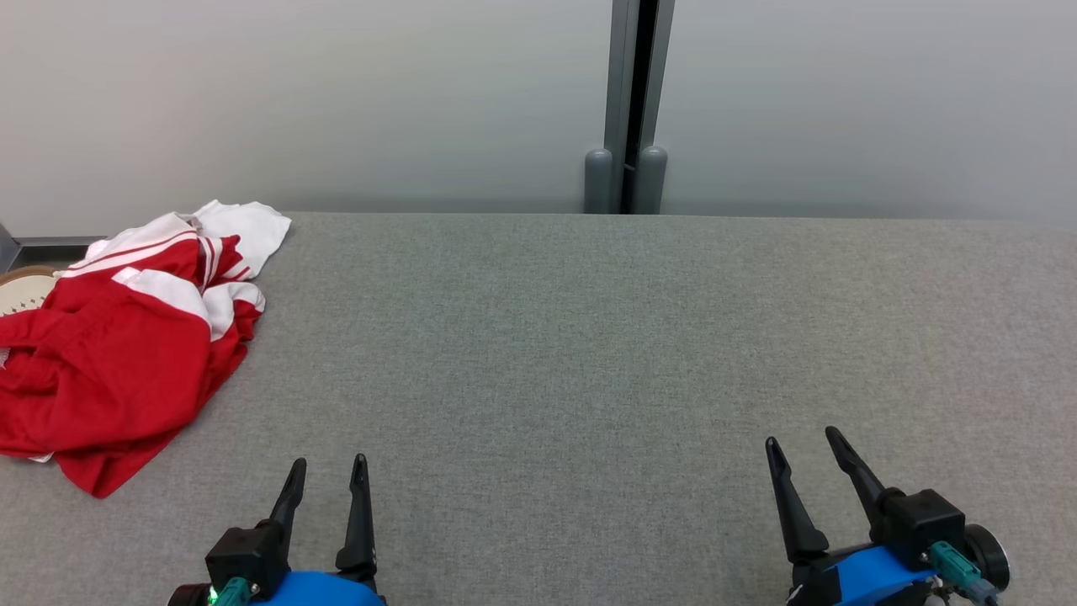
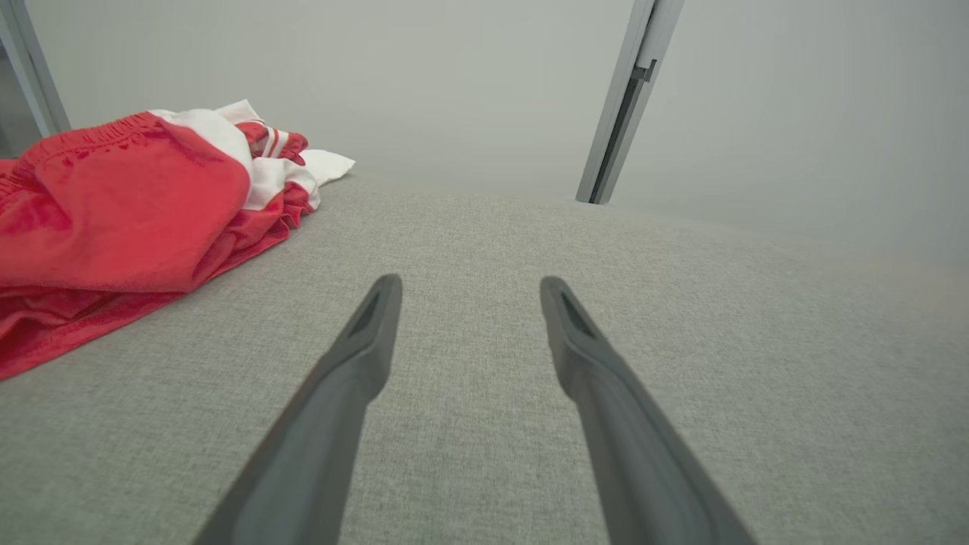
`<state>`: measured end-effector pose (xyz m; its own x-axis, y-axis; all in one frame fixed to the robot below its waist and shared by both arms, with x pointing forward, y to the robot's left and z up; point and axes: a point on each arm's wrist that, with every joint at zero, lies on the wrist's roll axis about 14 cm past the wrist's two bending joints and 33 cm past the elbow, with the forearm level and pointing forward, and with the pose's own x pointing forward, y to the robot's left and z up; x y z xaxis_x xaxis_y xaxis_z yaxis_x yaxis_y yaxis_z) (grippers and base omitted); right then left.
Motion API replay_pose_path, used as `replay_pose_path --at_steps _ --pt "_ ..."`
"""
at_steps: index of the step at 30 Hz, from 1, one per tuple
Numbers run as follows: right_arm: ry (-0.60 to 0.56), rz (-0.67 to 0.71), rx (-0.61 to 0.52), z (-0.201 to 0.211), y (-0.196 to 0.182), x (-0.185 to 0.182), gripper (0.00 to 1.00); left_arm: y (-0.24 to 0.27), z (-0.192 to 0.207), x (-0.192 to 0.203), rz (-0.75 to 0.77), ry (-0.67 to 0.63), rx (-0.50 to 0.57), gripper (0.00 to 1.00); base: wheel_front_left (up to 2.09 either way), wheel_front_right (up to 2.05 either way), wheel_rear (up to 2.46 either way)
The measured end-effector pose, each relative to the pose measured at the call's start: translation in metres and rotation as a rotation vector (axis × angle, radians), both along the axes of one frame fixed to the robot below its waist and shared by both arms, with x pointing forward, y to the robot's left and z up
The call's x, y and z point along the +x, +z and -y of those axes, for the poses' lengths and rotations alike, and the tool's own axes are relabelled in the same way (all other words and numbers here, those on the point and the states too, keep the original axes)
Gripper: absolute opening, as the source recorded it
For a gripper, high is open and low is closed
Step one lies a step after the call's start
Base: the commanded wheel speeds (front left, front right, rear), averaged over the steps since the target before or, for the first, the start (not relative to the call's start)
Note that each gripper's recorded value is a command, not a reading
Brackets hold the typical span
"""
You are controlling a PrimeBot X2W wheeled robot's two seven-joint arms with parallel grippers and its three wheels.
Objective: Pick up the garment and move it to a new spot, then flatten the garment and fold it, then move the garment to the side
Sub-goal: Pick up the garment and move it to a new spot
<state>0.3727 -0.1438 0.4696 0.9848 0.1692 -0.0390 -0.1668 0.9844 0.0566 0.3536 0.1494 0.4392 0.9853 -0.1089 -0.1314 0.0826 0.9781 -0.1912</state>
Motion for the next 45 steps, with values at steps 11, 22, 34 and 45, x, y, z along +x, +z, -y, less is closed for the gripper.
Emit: replay_pose_path --at_steps 11,22,34,45 --pt "0.006 0.006 -0.020 -0.001 0.000 -0.001 1.00 -0.003 0.001 -0.002 -0.008 -0.007 0.014 1.00 0.00 0.00 0.00" --pt "0.004 0.005 -0.014 0.000 0.000 0.000 1.00 -0.005 -0.002 -0.003 -0.015 0.003 0.014 1.00 0.00 0.00 0.00" --pt "0.064 0.022 -0.009 -0.021 0.005 0.013 1.00 0.007 -0.038 -0.014 0.021 0.118 0.019 1.00 0.00 0.00 0.00" --pt "0.301 0.040 0.003 -0.106 0.012 0.028 1.00 0.011 -0.107 -0.066 0.034 0.359 0.036 1.00 0.00 0.00 0.00"
